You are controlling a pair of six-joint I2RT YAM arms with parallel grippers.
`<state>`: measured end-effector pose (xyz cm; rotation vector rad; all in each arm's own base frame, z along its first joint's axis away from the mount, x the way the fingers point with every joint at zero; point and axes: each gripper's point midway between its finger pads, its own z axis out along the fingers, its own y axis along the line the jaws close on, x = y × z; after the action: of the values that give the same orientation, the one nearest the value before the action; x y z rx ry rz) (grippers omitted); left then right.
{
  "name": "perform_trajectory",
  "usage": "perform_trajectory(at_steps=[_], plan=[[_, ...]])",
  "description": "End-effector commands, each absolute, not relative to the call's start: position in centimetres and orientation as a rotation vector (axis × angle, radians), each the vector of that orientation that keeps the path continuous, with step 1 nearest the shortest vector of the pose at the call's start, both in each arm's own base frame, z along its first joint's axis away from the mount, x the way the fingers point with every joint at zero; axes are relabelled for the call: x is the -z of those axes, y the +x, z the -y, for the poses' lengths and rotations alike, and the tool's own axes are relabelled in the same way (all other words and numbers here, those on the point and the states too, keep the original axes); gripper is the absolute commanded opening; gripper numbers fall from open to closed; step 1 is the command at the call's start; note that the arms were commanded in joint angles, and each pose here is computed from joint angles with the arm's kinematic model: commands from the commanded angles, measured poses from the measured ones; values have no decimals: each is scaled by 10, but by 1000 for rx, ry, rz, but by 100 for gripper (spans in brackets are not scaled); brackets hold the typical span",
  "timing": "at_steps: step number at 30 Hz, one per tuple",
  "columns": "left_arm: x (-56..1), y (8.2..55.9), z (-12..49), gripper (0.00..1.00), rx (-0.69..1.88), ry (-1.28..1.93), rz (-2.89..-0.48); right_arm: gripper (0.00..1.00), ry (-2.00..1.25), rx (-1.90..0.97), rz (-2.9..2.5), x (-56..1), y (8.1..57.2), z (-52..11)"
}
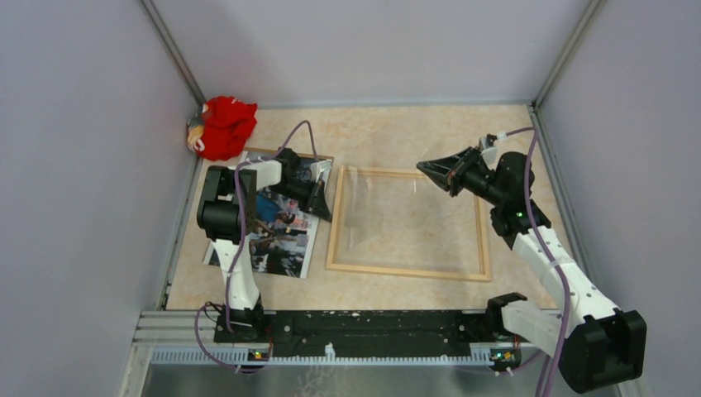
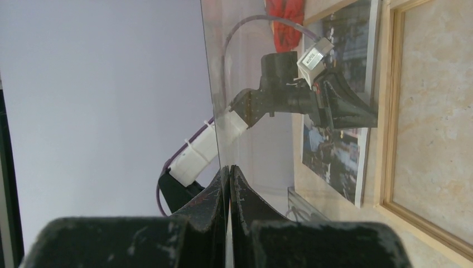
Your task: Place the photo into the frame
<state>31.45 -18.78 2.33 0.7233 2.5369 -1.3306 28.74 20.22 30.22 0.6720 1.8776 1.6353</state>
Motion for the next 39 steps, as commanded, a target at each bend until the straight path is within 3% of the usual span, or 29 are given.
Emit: perform_trajectory(at_steps=[1, 18, 39], plan=[[-27, 320, 188, 0, 1311, 743, -2502, 0, 596, -1663, -1906, -308, 275, -210], [-26, 322, 189, 0, 1313, 741, -2498, 0, 560, -1524, -2021, -292, 259, -204], [-26, 321, 189, 0, 1321, 736, -2501, 0, 514, -1229, -2117, -258, 274, -159]])
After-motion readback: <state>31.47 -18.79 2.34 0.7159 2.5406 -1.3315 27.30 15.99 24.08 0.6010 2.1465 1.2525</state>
